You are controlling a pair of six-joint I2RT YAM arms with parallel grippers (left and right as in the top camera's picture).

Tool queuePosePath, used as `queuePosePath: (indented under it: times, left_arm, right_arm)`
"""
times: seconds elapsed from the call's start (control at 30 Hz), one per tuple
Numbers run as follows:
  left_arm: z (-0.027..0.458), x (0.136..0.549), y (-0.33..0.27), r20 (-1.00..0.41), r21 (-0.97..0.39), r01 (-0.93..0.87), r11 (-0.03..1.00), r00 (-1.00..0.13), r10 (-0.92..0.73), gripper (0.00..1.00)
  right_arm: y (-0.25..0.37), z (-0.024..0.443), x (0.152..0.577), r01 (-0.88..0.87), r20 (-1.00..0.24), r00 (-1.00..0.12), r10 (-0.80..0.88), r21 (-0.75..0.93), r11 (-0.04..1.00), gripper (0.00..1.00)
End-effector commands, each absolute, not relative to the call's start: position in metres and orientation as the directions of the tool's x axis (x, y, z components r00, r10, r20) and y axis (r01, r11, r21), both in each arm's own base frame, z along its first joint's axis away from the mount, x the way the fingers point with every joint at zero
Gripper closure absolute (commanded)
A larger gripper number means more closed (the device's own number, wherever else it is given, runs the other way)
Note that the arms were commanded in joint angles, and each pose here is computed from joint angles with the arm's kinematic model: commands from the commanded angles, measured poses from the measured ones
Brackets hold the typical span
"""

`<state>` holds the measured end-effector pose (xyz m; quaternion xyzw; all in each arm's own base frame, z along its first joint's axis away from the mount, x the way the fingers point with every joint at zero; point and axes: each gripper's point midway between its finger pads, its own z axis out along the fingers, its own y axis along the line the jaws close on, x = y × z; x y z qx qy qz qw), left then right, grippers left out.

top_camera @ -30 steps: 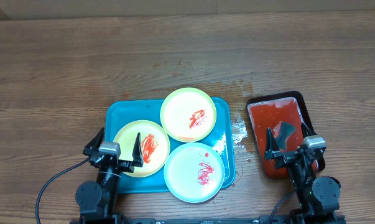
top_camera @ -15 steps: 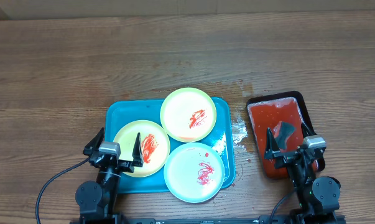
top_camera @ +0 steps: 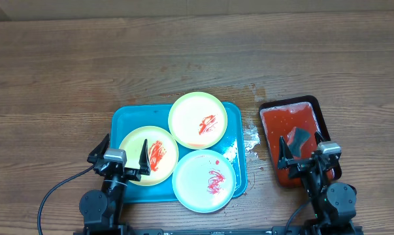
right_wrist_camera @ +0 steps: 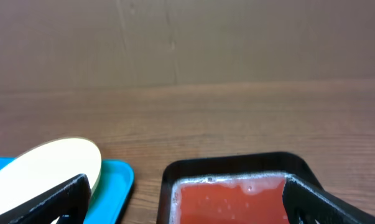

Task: Clean dirty plates on tray and stack at the side
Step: 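Move the right gripper over the black tray toward the sponge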

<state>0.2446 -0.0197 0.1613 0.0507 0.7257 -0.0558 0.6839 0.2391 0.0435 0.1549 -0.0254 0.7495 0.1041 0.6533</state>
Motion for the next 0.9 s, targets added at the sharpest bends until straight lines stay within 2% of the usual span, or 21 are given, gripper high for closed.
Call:
queuePosePath:
  times: [0.0,0.27,0.53,0.7,0.87]
  left_arm:
    - [0.161,0.245,-0.018,-0.998,-0.013,0.141,0.99,-0.055,-0.005,0.0]
    - [0.161,0.245,-0.018,-0.998,-0.013,0.141,0.99,-0.055,-0.005,0.0]
    - [0.161,0.245,-0.018,-0.998,-0.012,0.141,0.99,-0.055,-0.005,0.0]
    - [0.161,0.245,-0.018,-0.998,-0.012,0.141,0.99,-0.055,-0.005,0.0]
    - [0.161,0.245,-0.018,-0.998,-0.012,0.141,0.99,-0.055,-0.005,0.0]
  right_arm:
    - [0.045,0.183,0.234,-0.183,-0.984,-0.142,0.106,0.131,0.974,0.0]
    - [0.047,0.221,0.247,-0.171,-0.963,-0.255,0.089,0.135,0.976,0.0]
    - [0.08,0.244,0.278,-0.268,-0.846,-0.531,0.042,0.215,0.939,0.0]
    - [0.096,0.243,0.295,-0.234,-0.676,-0.736,0.041,0.311,0.921,0.0]
    - [0.109,0.228,0.295,-0.1,-0.413,-0.906,0.096,0.429,0.898,0.0]
